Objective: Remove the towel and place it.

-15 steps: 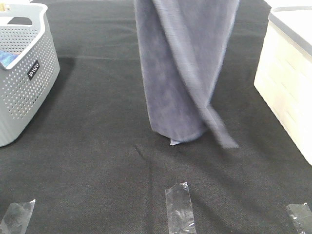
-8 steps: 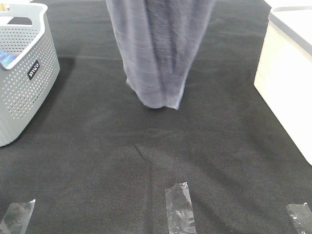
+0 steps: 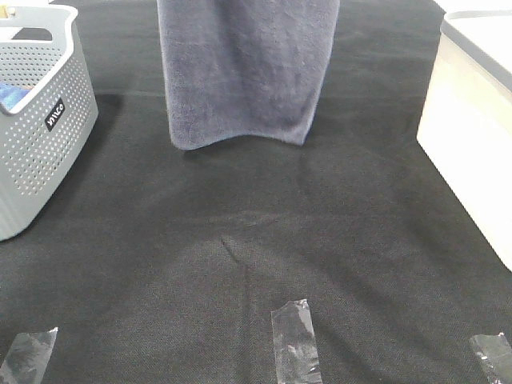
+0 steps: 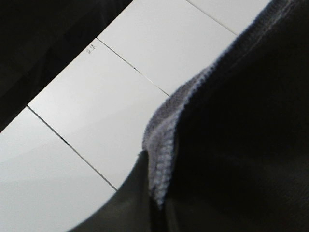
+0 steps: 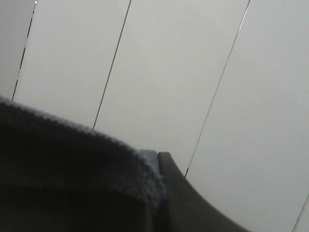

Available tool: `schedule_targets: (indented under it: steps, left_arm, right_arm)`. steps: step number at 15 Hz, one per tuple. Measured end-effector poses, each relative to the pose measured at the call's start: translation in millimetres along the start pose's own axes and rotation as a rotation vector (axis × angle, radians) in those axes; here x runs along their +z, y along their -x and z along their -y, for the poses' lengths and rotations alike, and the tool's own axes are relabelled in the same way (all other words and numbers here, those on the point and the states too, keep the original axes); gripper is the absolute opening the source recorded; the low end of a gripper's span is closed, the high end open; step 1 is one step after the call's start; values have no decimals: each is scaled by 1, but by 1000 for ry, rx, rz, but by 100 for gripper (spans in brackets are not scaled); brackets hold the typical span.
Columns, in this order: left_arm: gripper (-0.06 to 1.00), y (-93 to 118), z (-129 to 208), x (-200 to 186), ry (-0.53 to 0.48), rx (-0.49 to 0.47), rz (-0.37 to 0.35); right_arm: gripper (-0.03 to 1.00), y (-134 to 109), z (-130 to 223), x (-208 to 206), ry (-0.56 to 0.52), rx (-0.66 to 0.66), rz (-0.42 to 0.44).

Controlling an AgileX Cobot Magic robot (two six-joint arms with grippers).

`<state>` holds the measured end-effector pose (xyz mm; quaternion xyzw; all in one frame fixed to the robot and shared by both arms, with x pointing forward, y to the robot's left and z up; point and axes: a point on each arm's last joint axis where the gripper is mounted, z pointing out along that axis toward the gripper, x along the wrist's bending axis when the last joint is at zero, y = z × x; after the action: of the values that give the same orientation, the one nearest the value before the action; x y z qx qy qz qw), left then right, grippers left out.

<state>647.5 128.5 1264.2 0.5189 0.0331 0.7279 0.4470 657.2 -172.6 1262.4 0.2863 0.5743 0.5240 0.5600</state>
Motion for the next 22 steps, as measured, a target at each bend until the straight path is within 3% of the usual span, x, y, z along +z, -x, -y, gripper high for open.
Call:
schedule_targets:
  steps: [3, 8, 12, 18, 22]
  left_arm:
    - [0, -1, 21, 2, 4, -30, -50]
    - [0, 15, 52, 24, 17, -45, -99]
    - [0, 18, 70, 44, 65, -35, -181]
    - [0, 38, 109, 52, 28, -19, -186]
    - [0, 26, 113, 50, 31, -14, -212]
  right_arm:
    - [2, -1, 1, 7, 109, 0, 35]
    - [2, -7, 16, 33, 144, 1, 47]
    - [2, -2, 29, 50, 165, -4, 73]
    - [2, 4, 61, 69, 143, 15, 96]
    - [2, 7, 54, 68, 212, 10, 119]
